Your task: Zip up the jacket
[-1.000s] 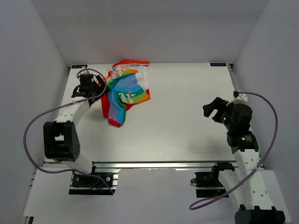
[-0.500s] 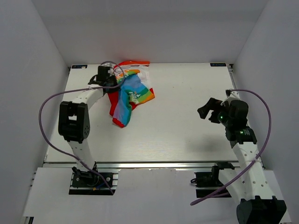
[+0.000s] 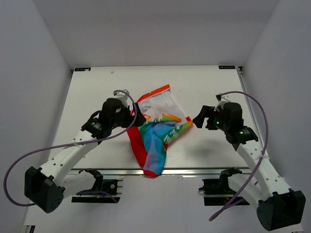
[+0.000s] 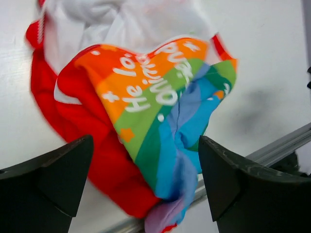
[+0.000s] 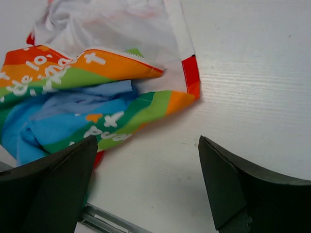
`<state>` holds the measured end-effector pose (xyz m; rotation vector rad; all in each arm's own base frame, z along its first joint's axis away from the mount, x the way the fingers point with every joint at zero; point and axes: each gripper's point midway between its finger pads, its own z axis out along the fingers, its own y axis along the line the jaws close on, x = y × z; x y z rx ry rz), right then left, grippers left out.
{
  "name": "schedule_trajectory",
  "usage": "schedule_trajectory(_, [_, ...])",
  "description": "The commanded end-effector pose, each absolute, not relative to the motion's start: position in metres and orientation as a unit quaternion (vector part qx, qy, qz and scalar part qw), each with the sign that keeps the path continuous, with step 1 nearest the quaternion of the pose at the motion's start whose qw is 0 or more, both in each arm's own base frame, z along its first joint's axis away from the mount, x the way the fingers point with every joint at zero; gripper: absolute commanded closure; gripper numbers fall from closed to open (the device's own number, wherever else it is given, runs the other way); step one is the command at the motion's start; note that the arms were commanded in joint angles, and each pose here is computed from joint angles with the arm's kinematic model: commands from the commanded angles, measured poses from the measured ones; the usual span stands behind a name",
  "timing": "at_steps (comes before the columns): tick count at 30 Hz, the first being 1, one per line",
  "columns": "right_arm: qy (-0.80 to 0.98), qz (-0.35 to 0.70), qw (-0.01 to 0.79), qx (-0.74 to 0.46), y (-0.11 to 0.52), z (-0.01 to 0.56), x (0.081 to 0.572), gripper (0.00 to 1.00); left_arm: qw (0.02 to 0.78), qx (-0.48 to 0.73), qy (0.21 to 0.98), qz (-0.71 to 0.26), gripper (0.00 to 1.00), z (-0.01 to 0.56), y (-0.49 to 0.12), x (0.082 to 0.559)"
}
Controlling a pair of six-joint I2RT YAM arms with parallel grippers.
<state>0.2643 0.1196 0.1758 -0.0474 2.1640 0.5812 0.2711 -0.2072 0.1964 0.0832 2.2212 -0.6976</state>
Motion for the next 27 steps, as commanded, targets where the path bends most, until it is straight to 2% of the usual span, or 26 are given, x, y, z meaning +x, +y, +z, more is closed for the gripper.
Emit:
schedule_trajectory(1, [0.881,0.214,0.42,-0.025,0.135,0.169,0.27,0.11,0.369,-0.009,0.897,-0.241,0.02,0.176,-0.18,0.245])
schedule_trajectory(7, [0.904,0.183,0.387,0.02,0.14,0.134,0.272,0.11,0.32,-0.071,0.927,-0.181,0.02,0.132,-0.149,0.219])
schedule_trajectory(10, [0.913,0.159,0.37,0.065,0.131,0.11,0.272,0.11,0.318,-0.119,0.931,-0.137,0.02,0.115,-0.134,0.224])
schedule_trajectory(13, [0.914,0.153,0.364,0.097,0.13,0.097,0.277,0.11,0.326,-0.162,0.925,-0.108,0.02,0.114,-0.128,0.237])
schedule_trajectory(18, [0.896,0.224,0.357,0.141,0.155,0.084,0.288,0.11,0.376,-0.166,0.902,-0.13,0.02,0.119,-0.136,0.263])
schedule_trajectory(21, [0.89,0.237,0.357,0.156,0.162,0.076,0.295,0.12,0.382,-0.174,0.898,-0.131,0.02,0.109,-0.134,0.268])
schedule_trajectory(24, [0.884,0.246,0.366,0.155,0.167,0.076,0.305,0.37,0.372,-0.19,0.9,-0.125,0.02,0.094,-0.13,0.271])
schedule_trajectory(27, [0.879,0.236,0.382,0.161,0.163,0.08,0.311,0.77,0.354,-0.216,0.901,-0.128,0.02,0.084,-0.127,0.266])
